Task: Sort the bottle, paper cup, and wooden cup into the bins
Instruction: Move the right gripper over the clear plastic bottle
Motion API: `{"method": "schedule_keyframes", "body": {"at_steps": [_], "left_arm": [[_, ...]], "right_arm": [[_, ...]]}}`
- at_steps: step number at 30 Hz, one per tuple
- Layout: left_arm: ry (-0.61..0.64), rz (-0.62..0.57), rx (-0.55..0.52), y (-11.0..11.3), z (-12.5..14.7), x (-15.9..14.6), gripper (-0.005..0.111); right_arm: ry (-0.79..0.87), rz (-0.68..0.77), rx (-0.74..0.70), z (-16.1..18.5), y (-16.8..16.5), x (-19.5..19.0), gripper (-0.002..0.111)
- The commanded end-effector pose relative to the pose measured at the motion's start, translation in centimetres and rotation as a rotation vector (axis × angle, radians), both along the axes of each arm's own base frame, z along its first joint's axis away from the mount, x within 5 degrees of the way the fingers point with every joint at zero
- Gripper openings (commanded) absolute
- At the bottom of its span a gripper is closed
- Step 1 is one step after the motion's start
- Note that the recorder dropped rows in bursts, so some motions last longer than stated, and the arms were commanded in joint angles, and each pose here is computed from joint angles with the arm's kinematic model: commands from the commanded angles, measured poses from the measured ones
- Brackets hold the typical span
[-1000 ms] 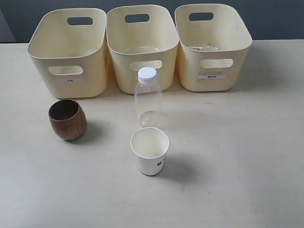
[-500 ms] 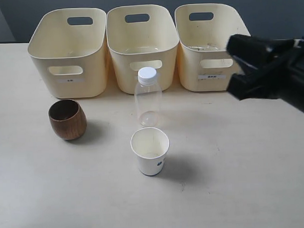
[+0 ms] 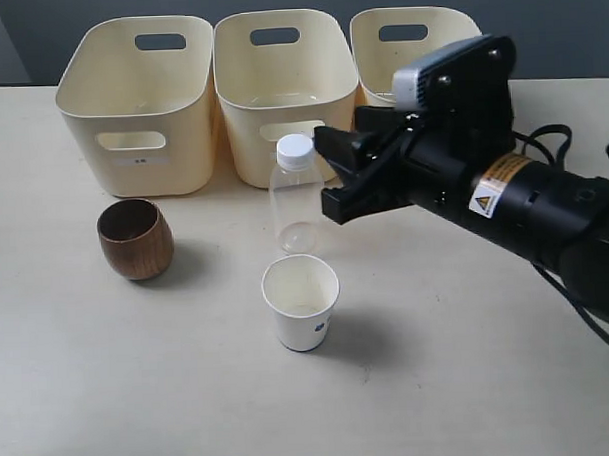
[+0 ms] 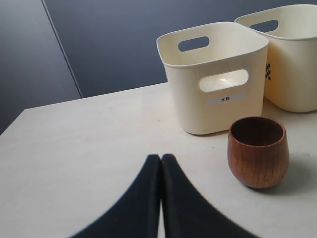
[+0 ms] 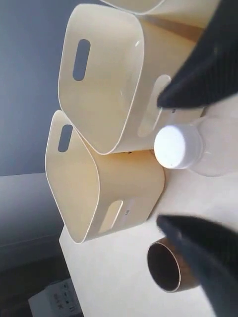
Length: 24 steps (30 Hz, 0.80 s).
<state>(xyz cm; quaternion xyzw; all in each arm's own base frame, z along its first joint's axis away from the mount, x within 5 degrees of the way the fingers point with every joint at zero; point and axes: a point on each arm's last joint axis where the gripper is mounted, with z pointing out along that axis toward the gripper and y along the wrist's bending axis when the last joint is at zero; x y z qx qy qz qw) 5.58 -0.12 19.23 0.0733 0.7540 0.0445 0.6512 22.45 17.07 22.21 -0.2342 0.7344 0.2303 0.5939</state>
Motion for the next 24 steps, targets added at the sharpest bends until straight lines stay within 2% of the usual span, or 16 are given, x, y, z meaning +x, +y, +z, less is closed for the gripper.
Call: {"method": "schedule_keyframes", "body": {"at_steps": [1,4,9,24], "left_arm": [[-0.004,-0.003,-0.007,0.0,0.0,0.0,0.0],[-0.004,-0.003,-0.007,0.0,0.0,0.0,0.0],[-0.004,-0.003,-0.007,0.0,0.0,0.0,0.0],[-0.004,-0.003,-0.007,0.0,0.0,0.0,0.0]], "right_arm": [[-0.002,0.009,-0.006,-0.3,1.1,1.2,0.091],[0.026,0.003,0.012,-0.7,1.4,1.7,0.088],[0.063,-0.006,0.037,-1.2,1.9,2.3,0.072],[0.092,-0.007,0.015,-2.8,3.6,4.6,0.072]]}}
